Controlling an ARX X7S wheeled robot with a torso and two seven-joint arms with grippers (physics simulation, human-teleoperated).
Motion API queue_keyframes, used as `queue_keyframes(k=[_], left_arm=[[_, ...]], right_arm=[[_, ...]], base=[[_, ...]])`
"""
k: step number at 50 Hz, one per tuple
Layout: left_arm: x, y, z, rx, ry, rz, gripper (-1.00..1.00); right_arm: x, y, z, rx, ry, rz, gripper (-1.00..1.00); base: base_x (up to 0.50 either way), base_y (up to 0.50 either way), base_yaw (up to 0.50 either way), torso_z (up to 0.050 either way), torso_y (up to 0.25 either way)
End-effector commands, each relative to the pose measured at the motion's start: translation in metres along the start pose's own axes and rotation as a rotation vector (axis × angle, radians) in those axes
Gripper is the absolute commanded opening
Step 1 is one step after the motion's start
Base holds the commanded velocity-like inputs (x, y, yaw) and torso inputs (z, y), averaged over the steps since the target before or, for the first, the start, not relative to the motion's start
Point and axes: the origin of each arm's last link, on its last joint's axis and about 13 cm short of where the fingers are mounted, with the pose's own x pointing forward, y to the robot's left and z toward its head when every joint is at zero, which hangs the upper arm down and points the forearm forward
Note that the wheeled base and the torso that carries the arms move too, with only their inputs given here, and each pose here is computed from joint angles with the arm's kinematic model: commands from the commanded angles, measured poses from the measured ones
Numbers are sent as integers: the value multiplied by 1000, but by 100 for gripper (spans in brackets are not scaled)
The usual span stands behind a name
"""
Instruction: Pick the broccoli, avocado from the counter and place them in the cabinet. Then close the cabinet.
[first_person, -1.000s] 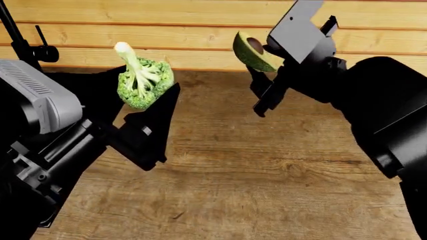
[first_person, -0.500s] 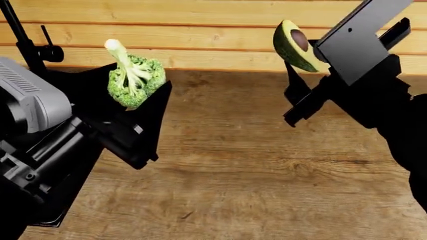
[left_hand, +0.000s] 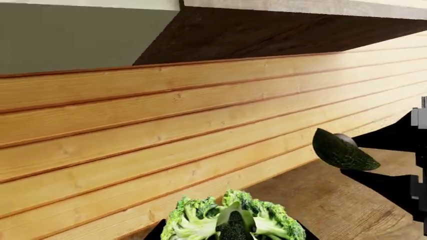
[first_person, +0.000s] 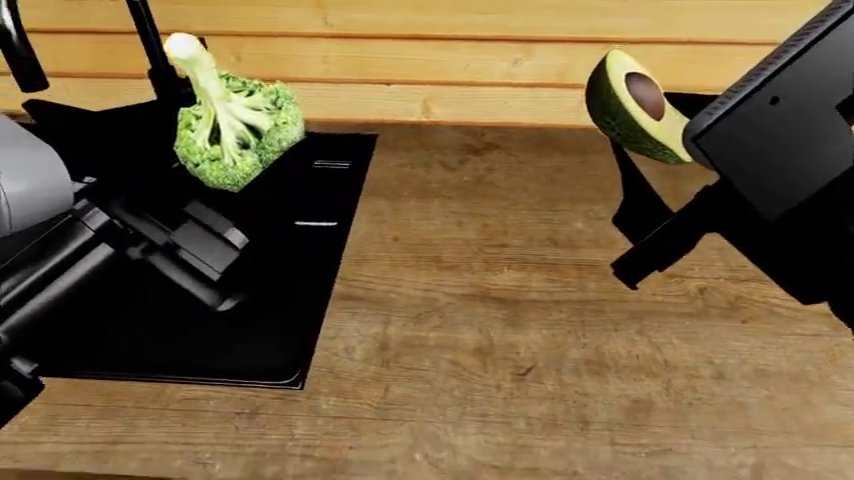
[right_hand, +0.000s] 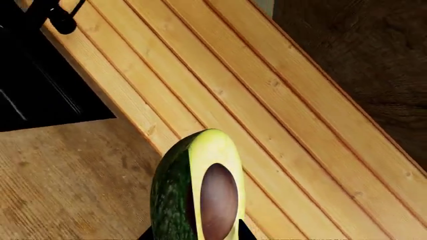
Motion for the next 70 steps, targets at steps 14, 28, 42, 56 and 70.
queue_keyframes(k=[14,28,42,56,70], left_arm=[[-9,5,10,4,-25,30,-100],[-11,6,15,10,-34,47,-100],[-11,7,20,15,-42,51,-100],[-12,6,23,18,-51,44,-100],[-12,7,20,15,-47,44,-100]], right_arm=[[-8,-3,2,8,24,-40,-100],[-11,-6,6,25,2,-48,-100],[-15,-9,6,94,-60,-57,-100],[-16,-12,9,84,-64,-55,-100],[-12,-9,7,75,-18,-50,-100]], base=[[-182,473,0,0,0],[-28,499,0,0,0],[-10,500,0,0,0],[49,504,0,0,0],[41,263,0,0,0]])
